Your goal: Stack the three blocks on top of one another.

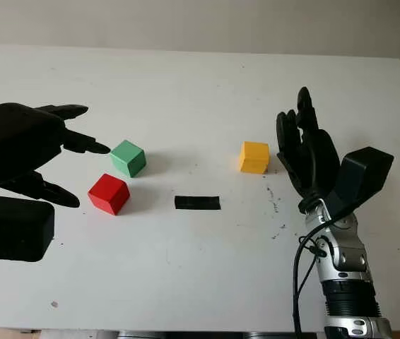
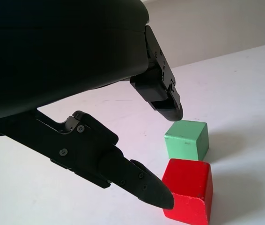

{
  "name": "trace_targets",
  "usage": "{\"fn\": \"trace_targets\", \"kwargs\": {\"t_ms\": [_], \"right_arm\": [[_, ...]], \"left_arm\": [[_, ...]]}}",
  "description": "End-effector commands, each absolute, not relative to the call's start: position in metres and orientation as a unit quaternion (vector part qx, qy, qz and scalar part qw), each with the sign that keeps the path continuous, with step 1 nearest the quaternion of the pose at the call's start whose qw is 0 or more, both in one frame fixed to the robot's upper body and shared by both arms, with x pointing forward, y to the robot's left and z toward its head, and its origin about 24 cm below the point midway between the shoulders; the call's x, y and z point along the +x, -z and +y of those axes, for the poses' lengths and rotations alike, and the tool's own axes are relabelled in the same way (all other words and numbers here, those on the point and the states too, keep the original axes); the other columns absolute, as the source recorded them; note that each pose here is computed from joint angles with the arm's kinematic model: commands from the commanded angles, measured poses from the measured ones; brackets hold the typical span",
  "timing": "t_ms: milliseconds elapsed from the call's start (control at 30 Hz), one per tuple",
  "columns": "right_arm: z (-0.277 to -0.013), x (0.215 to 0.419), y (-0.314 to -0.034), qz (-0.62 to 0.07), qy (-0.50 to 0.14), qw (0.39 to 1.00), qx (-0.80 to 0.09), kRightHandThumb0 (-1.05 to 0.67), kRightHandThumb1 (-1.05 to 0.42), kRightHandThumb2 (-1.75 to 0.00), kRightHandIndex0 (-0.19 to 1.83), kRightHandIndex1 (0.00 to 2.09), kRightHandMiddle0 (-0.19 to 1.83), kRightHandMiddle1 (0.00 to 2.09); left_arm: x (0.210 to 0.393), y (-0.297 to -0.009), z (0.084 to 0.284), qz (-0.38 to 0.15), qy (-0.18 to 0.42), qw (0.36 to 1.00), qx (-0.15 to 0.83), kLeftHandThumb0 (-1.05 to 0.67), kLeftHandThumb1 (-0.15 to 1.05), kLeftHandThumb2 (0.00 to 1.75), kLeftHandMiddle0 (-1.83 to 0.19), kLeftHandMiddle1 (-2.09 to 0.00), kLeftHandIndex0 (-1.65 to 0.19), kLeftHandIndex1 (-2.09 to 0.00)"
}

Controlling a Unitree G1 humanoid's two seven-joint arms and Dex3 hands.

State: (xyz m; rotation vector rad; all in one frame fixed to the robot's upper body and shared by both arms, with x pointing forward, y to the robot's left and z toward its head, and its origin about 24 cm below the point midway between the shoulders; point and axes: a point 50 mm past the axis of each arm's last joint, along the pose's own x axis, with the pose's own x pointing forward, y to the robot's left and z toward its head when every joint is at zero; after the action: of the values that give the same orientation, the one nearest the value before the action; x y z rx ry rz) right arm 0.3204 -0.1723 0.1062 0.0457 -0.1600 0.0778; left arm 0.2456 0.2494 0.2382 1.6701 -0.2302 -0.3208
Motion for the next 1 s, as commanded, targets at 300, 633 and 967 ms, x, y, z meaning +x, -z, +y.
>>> {"fn": "trace_targets", "kwargs": {"t_ms": [300,633,967], "right_arm": [[-0.173,0.320,-0.110,-0.086,-0.039,0.995,0.010,-0.66,-1.05,-0.47,-0.19,0.00,-0.19,0.00],[-0.174,0.319,-0.110,-0.085,-0.039,0.996,0.006,-0.66,-1.05,-0.47,-0.19,0.00,-0.19,0.00],[-0.174,0.318,-0.110,-0.083,-0.042,0.996,0.004,-0.67,-1.05,-0.48,-0.19,0.00,-0.19,0.00]], "left_arm": [[0.245,-0.210,0.241,-0.118,0.159,0.625,0.755,-0.53,0.80,0.06,-0.12,-0.05,-0.76,-0.08],[0.248,-0.197,0.239,-0.121,0.157,0.606,0.771,-0.50,0.79,0.05,-0.14,-0.06,-0.76,-0.07],[0.253,-0.191,0.243,-0.126,0.142,0.593,0.782,-0.54,0.79,0.05,-0.13,-0.05,-0.76,-0.06]]}}
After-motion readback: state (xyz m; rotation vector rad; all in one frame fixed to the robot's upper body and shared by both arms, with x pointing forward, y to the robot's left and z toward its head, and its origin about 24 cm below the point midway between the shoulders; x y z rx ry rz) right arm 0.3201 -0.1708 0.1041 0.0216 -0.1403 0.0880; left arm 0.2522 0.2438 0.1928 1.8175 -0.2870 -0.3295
